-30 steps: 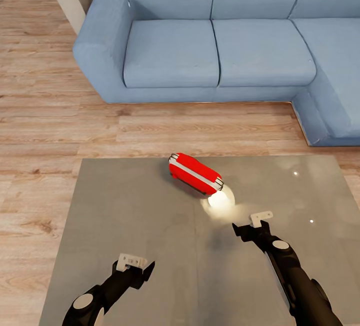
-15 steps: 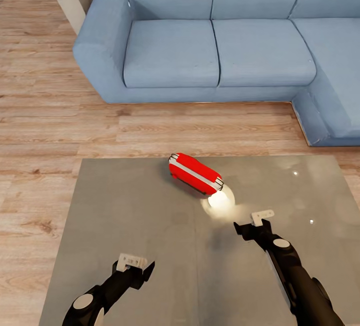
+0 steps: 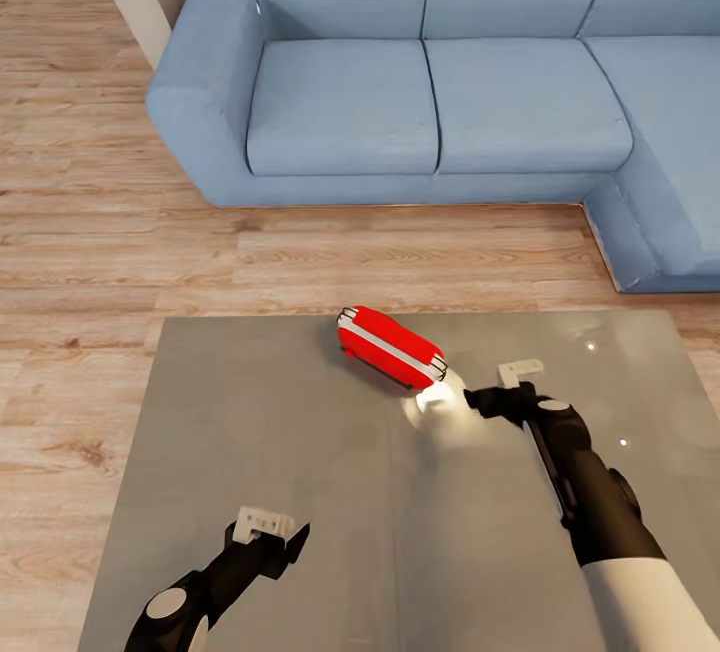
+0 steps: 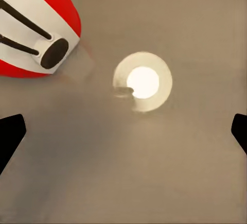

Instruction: Turn on the radio receiver that's on the table in the living room.

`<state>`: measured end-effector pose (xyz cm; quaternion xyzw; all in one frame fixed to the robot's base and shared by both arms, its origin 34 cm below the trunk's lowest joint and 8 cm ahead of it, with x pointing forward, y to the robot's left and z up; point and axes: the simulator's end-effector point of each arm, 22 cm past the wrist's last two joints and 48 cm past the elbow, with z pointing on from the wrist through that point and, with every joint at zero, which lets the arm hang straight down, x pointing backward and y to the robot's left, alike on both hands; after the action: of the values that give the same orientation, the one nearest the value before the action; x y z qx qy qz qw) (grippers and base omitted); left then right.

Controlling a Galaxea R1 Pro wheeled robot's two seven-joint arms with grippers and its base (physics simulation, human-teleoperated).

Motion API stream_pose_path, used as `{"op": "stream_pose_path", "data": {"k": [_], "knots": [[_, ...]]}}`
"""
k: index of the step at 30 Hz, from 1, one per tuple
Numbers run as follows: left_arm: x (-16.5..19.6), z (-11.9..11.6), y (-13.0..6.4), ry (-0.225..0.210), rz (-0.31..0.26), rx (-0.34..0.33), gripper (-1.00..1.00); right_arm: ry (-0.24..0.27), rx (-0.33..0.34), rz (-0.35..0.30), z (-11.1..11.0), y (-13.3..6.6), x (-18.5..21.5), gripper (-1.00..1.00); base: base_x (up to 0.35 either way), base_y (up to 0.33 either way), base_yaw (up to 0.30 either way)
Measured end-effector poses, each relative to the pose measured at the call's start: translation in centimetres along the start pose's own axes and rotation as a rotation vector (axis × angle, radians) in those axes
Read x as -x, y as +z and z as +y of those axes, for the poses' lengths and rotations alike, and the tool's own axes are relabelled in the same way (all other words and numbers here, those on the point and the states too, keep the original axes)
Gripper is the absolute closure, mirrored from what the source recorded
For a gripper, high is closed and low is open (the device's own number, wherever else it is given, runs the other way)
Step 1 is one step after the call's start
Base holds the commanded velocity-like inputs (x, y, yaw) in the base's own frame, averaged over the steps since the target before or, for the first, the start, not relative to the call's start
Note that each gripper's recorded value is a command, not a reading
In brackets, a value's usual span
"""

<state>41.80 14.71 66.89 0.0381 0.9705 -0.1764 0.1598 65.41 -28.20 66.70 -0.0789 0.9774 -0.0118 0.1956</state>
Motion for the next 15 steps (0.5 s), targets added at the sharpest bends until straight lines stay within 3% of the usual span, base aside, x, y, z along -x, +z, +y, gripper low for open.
{"op": "stream_pose_path", "data": {"k": [9,15], "knots": [[0.0,0.0,0.0,0.0,0.001,0.0,-1.0,-0.033,0.02,0.006,1.5,-0.2,1.5,-1.0,0.0,0.0,0.0],[0.0,0.0,0.0,-0.001,0.0,0.0,-1.0,-0.103,0.035,0.001,3.6,-0.2,1.8,-1.0,0.0,0.0,0.0]]}}
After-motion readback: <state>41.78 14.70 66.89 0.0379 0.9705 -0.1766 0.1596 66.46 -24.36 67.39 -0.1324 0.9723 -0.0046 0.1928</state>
